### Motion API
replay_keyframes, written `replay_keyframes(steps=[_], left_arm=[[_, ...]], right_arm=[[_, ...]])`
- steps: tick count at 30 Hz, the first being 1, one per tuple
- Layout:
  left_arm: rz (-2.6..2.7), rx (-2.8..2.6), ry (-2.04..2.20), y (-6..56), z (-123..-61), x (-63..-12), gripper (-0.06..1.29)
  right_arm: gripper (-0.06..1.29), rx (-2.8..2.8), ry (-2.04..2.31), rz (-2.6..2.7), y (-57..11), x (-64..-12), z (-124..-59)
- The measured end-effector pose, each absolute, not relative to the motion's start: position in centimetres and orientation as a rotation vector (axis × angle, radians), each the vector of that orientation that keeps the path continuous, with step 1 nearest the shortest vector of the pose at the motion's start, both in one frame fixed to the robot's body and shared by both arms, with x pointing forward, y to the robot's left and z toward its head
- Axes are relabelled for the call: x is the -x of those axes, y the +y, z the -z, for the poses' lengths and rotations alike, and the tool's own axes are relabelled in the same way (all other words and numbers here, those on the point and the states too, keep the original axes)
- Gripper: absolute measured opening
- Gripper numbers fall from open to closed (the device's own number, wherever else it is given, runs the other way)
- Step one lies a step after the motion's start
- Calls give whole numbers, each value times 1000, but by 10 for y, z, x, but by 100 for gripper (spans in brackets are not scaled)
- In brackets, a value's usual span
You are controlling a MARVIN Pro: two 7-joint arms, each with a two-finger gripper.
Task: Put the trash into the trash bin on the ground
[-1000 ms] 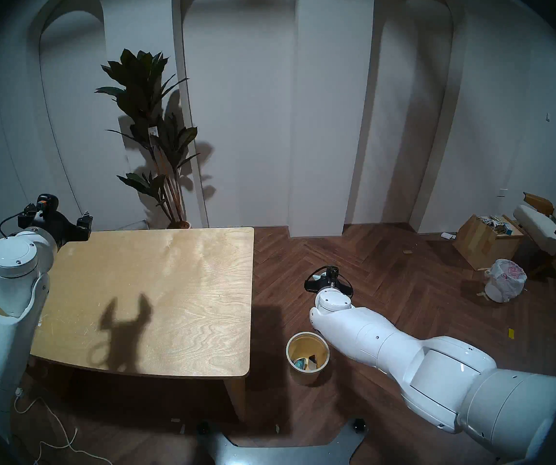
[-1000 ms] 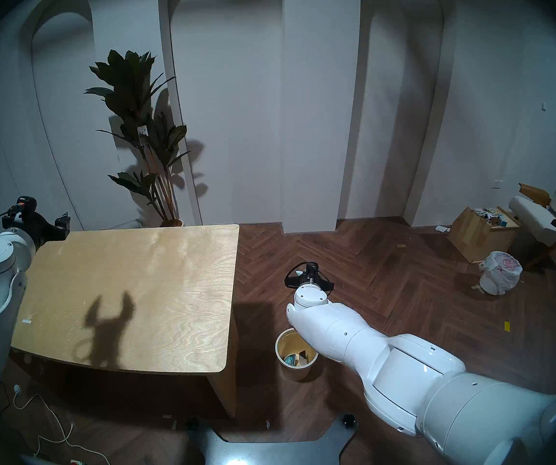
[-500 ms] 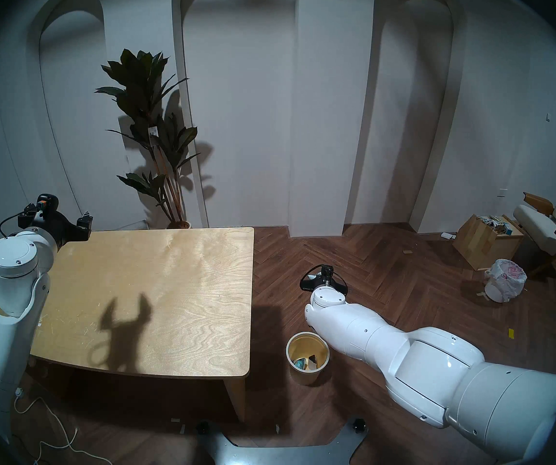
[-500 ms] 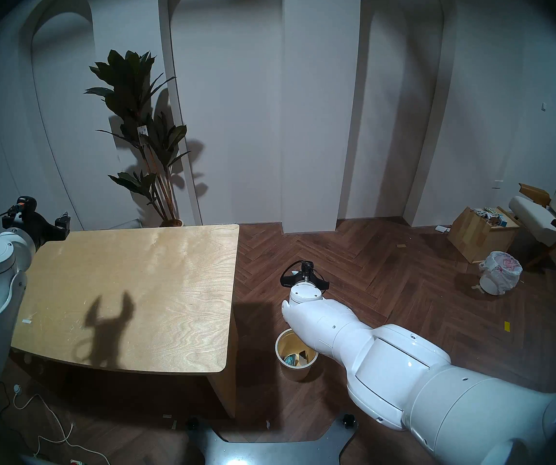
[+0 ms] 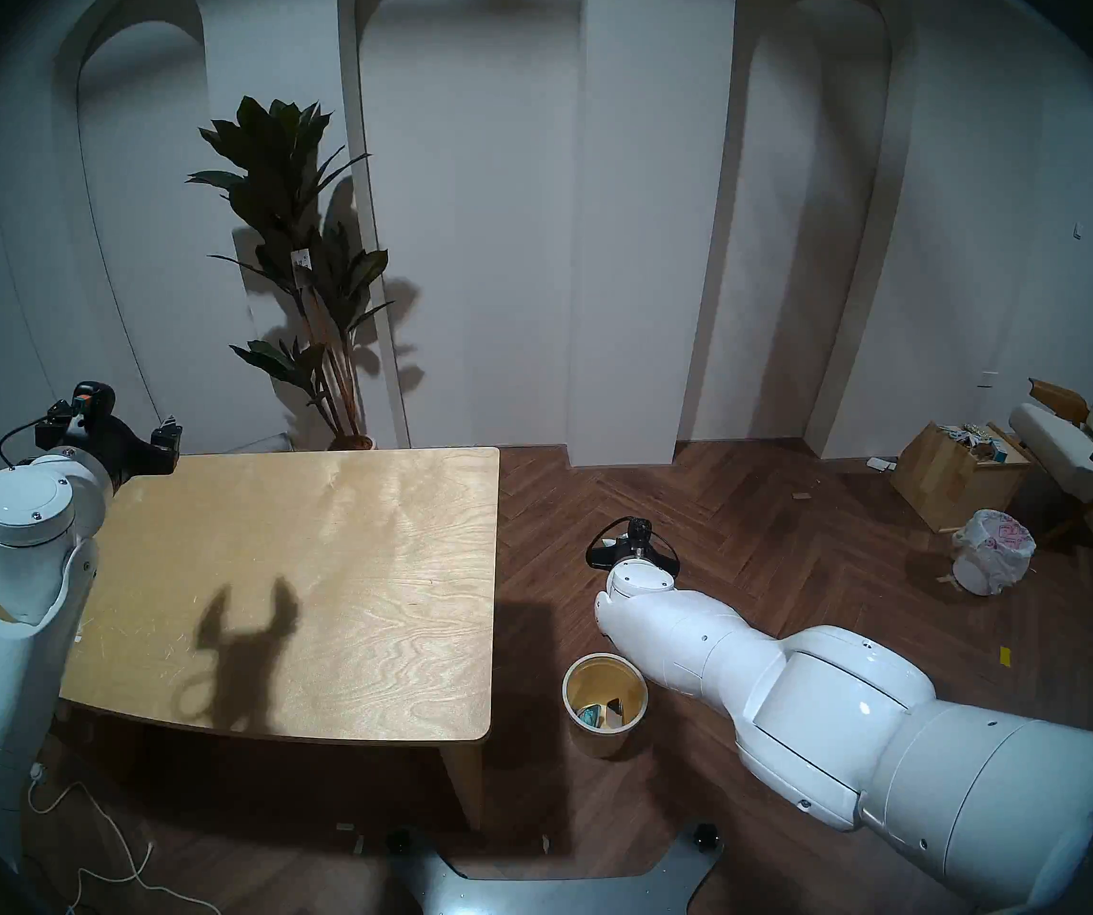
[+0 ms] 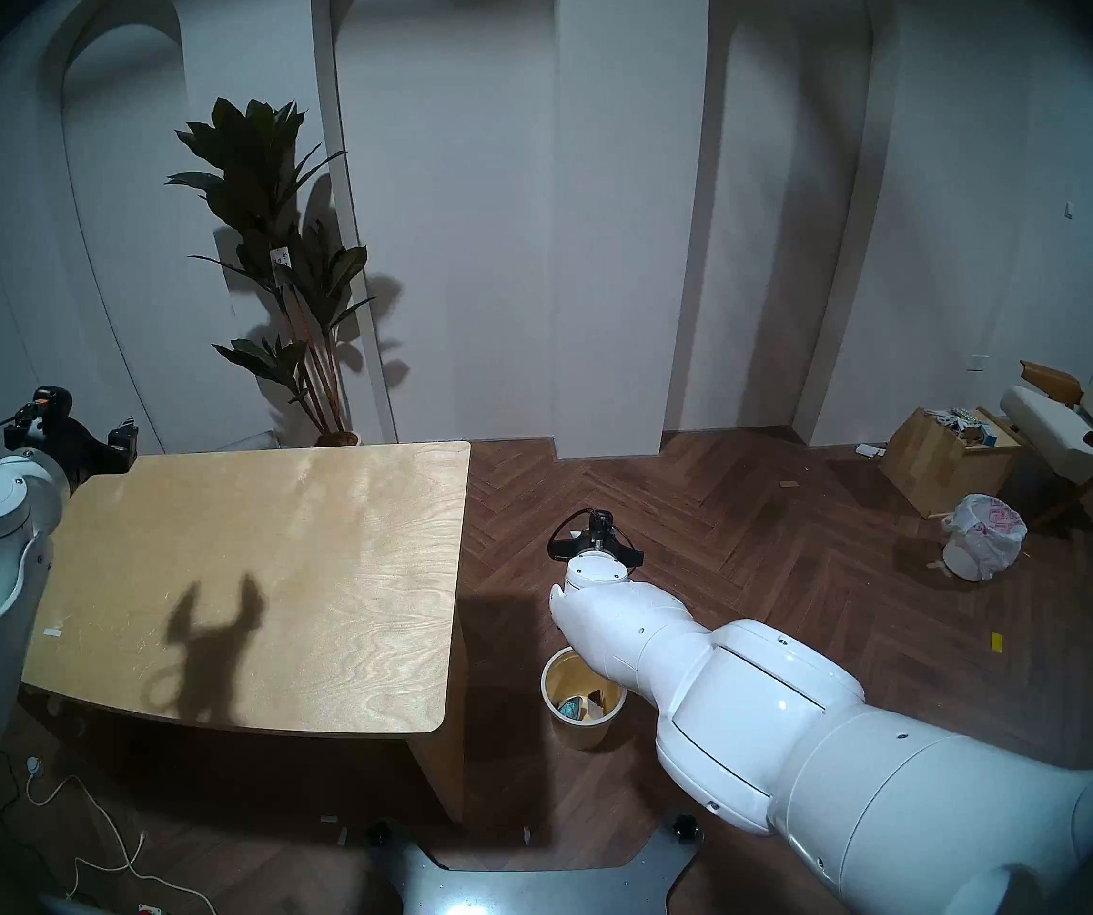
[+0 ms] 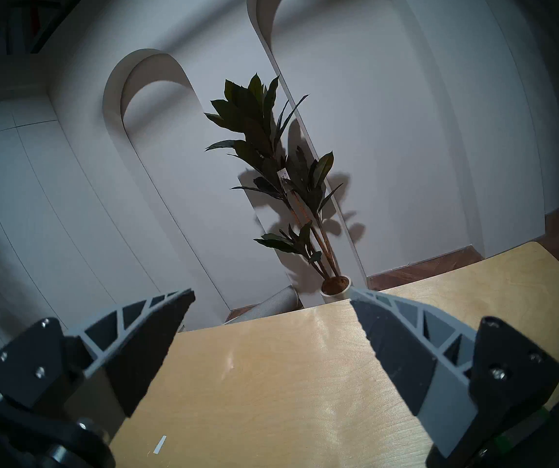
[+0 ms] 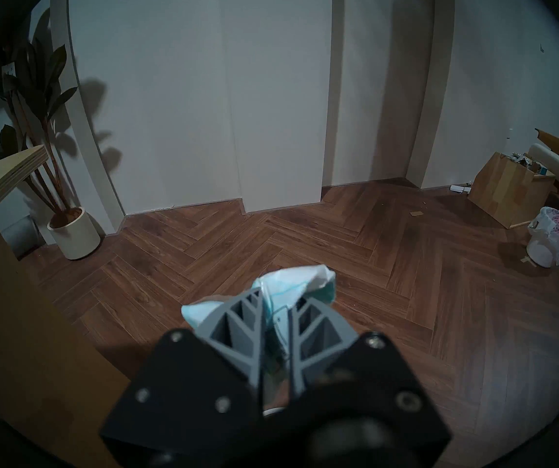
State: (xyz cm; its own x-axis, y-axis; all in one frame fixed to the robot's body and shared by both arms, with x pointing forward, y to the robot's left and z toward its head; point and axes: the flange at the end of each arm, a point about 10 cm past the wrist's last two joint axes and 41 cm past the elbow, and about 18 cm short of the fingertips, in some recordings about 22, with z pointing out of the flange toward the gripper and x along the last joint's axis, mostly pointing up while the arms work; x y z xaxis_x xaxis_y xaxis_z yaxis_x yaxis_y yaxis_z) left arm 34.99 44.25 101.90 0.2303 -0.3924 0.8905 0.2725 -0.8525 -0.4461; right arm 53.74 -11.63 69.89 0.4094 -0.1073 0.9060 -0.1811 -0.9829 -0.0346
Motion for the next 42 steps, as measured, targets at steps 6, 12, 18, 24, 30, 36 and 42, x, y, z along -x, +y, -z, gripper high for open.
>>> replay_keyframes(steps=[6, 12, 18, 24, 30, 36, 42], left_arm=[[1669, 1987, 110, 442, -1019, -350, 123], [1669, 1988, 110, 442, -1019, -350, 123], [1670, 1988, 110, 442, -1019, -350, 123], [1670, 1988, 110, 442, -1019, -350, 123], [1670, 1988, 110, 442, -1019, -350, 123], [1669, 1987, 110, 442, -1019, -350, 123], [1670, 1987, 110, 443, -1019, -350, 123]], right_arm=[[23, -2582, -269, -1649, -118, -537, -697], [37, -2587, -269, -1646, -118, -535, -694], [99, -2592, -267, -1647, -117, -533, -691], [121, -2596, -262, -1651, -114, -533, -691], [118, -2599, -247, -1656, -110, -531, -690], [119, -2611, -232, -1649, -104, -529, -688], [120, -2630, -219, -1605, -97, -525, -684]])
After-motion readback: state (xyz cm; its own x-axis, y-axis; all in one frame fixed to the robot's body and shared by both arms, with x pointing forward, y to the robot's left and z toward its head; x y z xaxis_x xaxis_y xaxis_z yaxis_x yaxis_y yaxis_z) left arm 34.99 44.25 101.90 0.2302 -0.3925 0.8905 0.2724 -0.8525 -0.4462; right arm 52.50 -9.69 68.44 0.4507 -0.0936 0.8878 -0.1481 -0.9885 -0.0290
